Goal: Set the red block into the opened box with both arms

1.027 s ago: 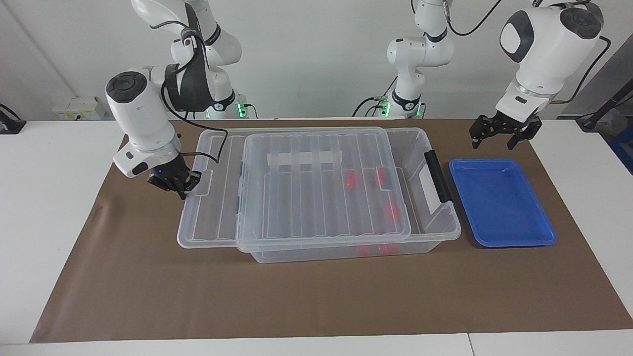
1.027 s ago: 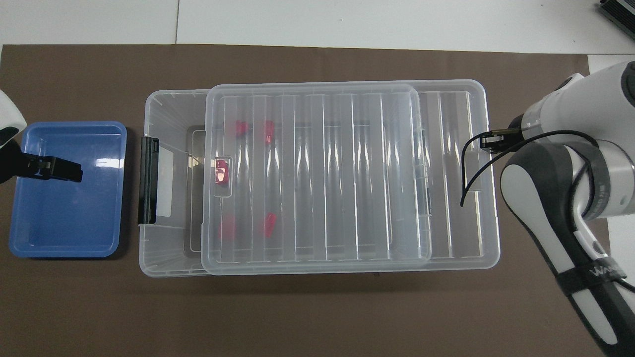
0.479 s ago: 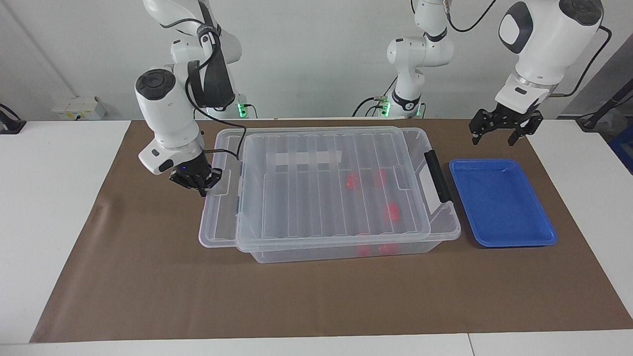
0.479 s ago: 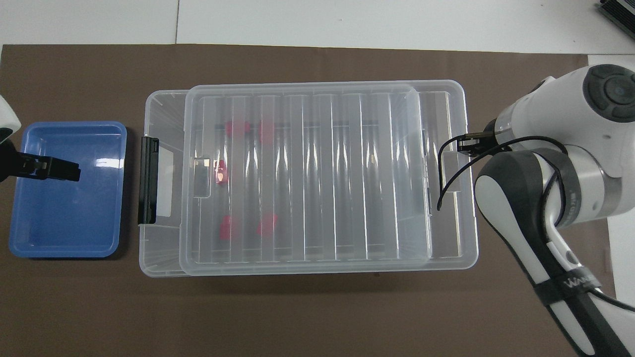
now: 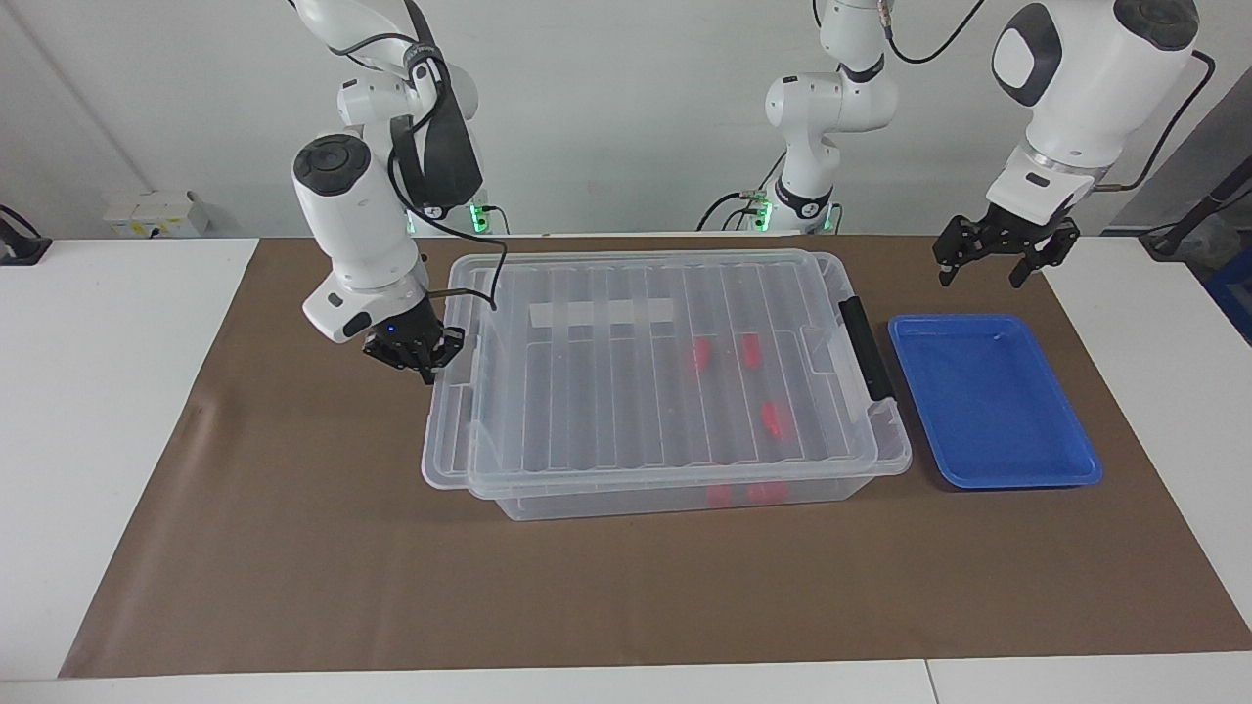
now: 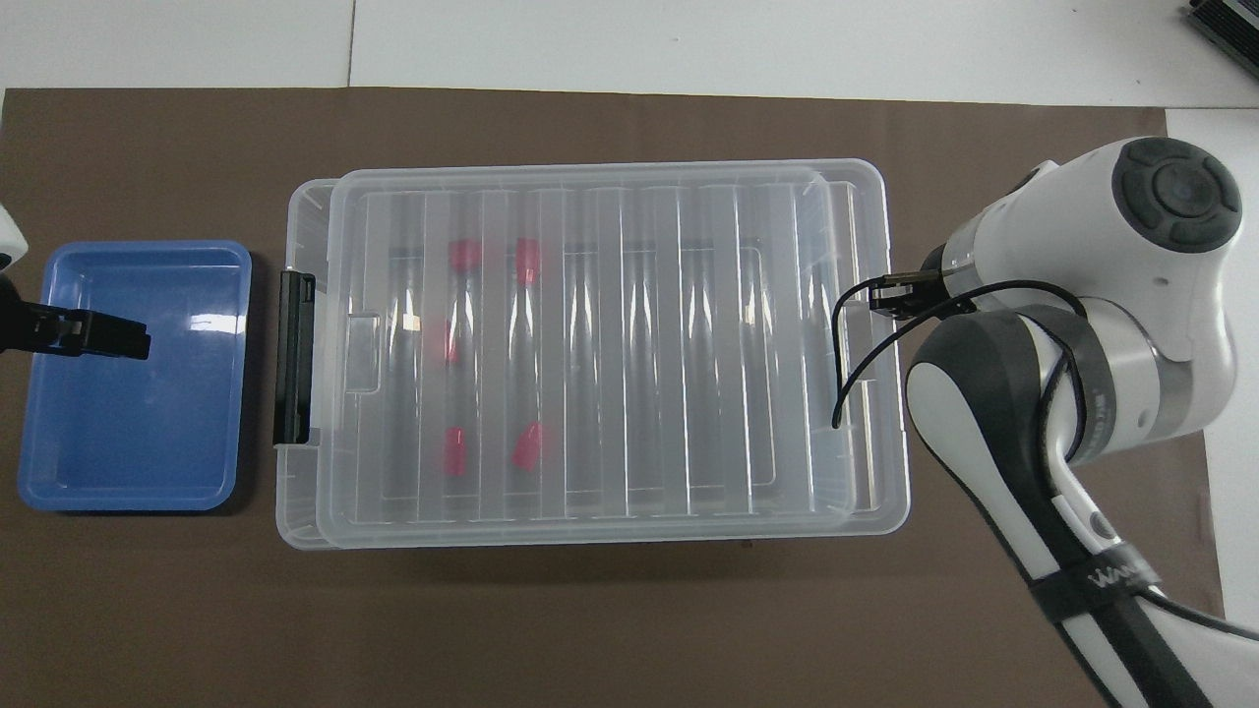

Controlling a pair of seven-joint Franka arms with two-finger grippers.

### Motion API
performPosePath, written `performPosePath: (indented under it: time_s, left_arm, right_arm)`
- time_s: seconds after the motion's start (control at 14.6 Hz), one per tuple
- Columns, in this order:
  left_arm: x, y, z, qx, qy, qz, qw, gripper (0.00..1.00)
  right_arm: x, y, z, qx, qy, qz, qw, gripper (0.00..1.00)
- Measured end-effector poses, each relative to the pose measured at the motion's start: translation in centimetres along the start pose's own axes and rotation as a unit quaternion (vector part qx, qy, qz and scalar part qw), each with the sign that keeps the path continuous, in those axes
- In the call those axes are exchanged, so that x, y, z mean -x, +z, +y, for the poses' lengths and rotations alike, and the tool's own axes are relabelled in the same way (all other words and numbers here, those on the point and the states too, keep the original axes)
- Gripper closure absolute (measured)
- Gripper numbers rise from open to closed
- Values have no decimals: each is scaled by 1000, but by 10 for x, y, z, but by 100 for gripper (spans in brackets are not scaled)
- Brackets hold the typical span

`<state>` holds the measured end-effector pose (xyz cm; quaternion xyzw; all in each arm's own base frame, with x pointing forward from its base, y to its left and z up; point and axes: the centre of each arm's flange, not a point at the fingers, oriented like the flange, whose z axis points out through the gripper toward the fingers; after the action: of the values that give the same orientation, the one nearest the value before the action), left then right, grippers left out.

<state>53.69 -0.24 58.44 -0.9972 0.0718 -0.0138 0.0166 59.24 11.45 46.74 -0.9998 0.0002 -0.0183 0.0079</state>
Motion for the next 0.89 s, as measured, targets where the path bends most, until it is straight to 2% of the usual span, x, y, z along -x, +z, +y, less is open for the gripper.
performPosePath:
  time_s: [0.89]
  left_arm:
    - [0,0,0,0,0,0,1000,0]
  right_arm:
    - [9,2,-21,0,-16,-4,1000,99]
